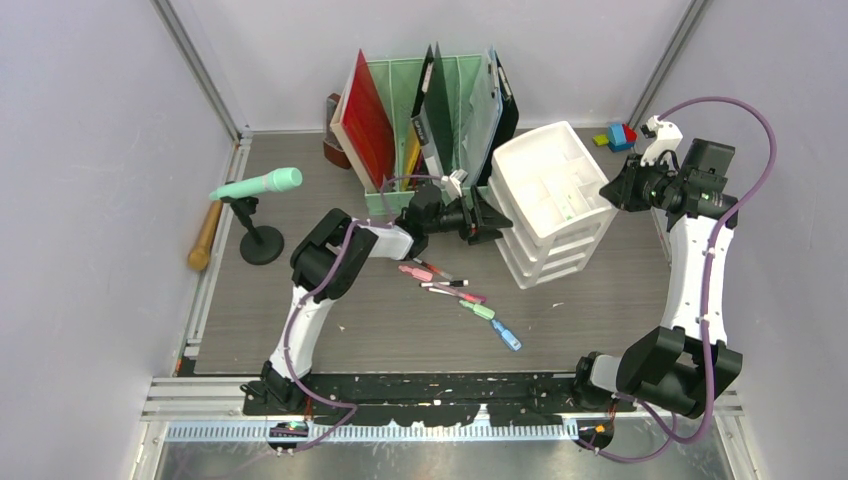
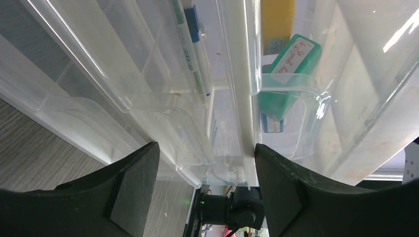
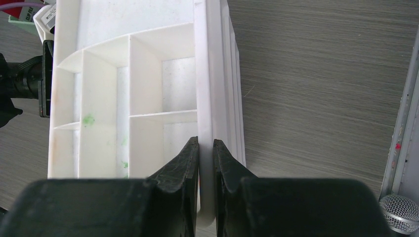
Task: Organize the desk
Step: Open the drawer in the storage box.
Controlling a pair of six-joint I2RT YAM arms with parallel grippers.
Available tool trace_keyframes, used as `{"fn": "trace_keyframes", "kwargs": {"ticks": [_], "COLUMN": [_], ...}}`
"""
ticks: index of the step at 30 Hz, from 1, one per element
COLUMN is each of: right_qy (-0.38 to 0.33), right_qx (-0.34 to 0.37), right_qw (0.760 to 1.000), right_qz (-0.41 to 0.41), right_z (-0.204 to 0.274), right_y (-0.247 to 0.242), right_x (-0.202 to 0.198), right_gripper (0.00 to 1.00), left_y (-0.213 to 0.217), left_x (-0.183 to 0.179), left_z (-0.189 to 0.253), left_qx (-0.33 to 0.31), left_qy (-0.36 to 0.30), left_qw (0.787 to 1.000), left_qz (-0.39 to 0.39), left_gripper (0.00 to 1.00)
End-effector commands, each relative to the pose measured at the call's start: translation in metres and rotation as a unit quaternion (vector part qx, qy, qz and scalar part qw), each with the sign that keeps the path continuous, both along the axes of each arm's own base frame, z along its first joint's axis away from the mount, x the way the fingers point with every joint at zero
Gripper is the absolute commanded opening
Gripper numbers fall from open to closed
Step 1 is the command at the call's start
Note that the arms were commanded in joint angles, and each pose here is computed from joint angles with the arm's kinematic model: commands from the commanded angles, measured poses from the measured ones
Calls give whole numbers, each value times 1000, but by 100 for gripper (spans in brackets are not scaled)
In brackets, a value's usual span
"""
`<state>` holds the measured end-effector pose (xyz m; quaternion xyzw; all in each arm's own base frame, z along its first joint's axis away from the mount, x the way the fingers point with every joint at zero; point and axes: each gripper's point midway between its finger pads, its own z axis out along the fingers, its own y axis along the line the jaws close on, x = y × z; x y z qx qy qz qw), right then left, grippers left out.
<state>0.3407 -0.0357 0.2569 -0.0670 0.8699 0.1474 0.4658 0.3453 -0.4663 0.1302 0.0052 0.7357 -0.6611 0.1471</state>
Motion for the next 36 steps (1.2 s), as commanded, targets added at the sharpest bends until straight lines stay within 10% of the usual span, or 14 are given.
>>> {"fn": "trace_keyframes", "kwargs": {"ticks": [1, 36], "right_qy": [83, 92], "right_qx": [23, 8], "right_qw": [996, 995], "right_qz": [-24, -35], "right_z": [-46, -55], "right_y": [-1, -8], "right_x": [-6, -4], "right_gripper": [6, 6], "left_y": [-8, 1], "left_x": [7, -20], "left_z": [34, 83], "left_qx": [-53, -149], "left_qy": [-40, -74], "left_qw": [998, 986], "left_qz": [2, -31], "left_gripper": [71, 61]}}
